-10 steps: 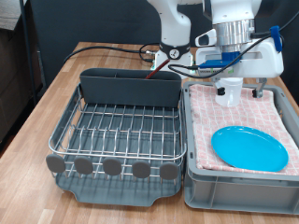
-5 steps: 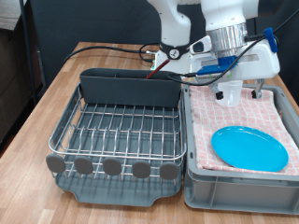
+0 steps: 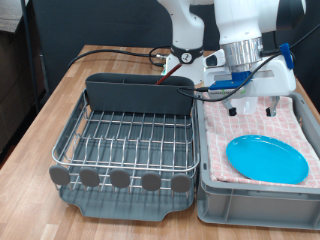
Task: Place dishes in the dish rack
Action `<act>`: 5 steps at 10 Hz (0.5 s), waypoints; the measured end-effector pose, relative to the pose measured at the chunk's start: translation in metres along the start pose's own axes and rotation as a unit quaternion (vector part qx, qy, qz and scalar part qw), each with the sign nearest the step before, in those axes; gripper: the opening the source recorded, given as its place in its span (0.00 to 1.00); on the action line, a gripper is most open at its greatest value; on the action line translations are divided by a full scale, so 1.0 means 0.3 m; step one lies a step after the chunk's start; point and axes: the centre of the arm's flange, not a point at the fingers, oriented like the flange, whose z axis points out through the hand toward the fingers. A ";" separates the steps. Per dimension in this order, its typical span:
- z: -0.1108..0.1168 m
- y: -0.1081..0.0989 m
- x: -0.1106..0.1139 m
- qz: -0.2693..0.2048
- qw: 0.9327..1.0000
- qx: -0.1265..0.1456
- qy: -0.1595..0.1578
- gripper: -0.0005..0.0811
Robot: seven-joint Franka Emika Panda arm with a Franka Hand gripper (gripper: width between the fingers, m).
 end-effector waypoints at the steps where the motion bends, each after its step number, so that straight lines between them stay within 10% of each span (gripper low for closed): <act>1: 0.014 0.015 0.005 0.002 1.000 0.003 -0.002 0.99; 5: 0.062 0.060 0.026 -0.002 1.000 0.007 -0.009 0.99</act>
